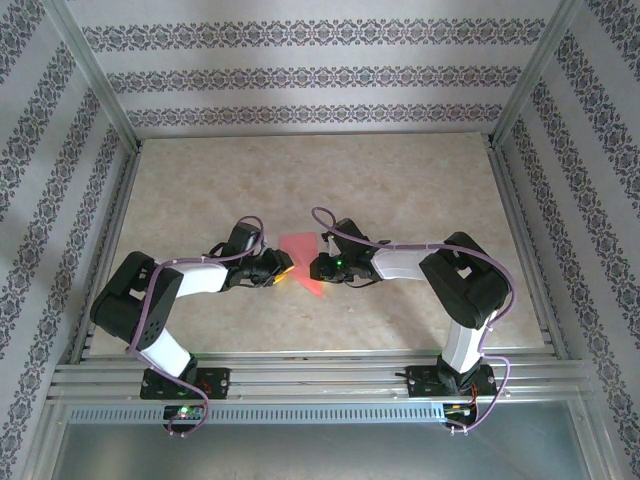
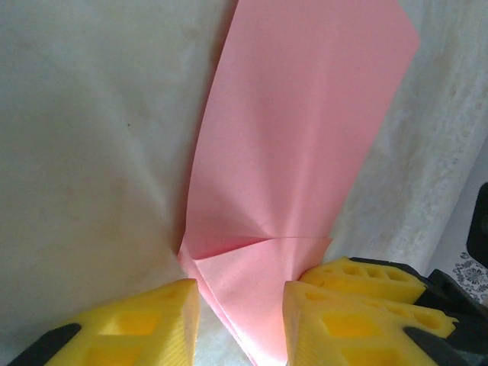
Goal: Fold a paper plane with a square sheet of paper (pick it up from the middle)
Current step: Fourth fold the wing at the center of the table.
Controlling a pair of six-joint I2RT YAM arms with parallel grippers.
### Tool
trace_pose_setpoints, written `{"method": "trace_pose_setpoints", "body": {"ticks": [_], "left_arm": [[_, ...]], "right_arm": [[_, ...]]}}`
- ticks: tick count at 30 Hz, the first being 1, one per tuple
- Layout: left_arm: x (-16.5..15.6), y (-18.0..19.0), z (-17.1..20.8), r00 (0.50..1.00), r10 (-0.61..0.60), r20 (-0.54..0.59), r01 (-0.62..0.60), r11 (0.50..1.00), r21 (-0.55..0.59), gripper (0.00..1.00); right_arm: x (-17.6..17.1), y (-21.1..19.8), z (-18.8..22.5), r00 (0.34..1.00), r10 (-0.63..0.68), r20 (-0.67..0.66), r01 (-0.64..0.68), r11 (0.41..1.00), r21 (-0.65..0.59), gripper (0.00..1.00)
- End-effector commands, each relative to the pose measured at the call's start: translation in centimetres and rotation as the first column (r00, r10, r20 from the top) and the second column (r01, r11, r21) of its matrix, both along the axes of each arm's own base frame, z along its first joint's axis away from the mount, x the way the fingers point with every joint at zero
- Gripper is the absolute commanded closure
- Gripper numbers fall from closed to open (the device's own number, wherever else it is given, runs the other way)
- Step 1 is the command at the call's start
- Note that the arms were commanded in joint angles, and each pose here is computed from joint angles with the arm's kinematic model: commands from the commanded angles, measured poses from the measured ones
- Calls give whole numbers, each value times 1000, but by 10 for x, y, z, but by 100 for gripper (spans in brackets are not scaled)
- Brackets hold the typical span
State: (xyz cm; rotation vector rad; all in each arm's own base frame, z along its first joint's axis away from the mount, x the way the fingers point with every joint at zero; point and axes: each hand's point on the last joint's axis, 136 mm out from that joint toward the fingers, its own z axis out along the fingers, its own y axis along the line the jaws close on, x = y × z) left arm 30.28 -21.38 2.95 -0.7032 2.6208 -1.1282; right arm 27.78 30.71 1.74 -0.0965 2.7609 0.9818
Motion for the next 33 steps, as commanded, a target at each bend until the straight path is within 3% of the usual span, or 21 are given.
{"method": "trace_pose_setpoints", "body": {"ticks": [1,20,33], "left_arm": [[4,-6,1,1000,-27,17,26,1000,5,67],[9,-15,10,996,-68,60,70,997,-27,80],[14,-19,10,994,-75,74,78,996,-40,83]], "right_arm": [[-11,-14,-23,998,-17,-64,14,998,-57,79],[-11,-16,-26,998,-12,-65,8,998,-58,79],[-6,-11,-17,999,14,-33,-15,1000,-26,77]]}}
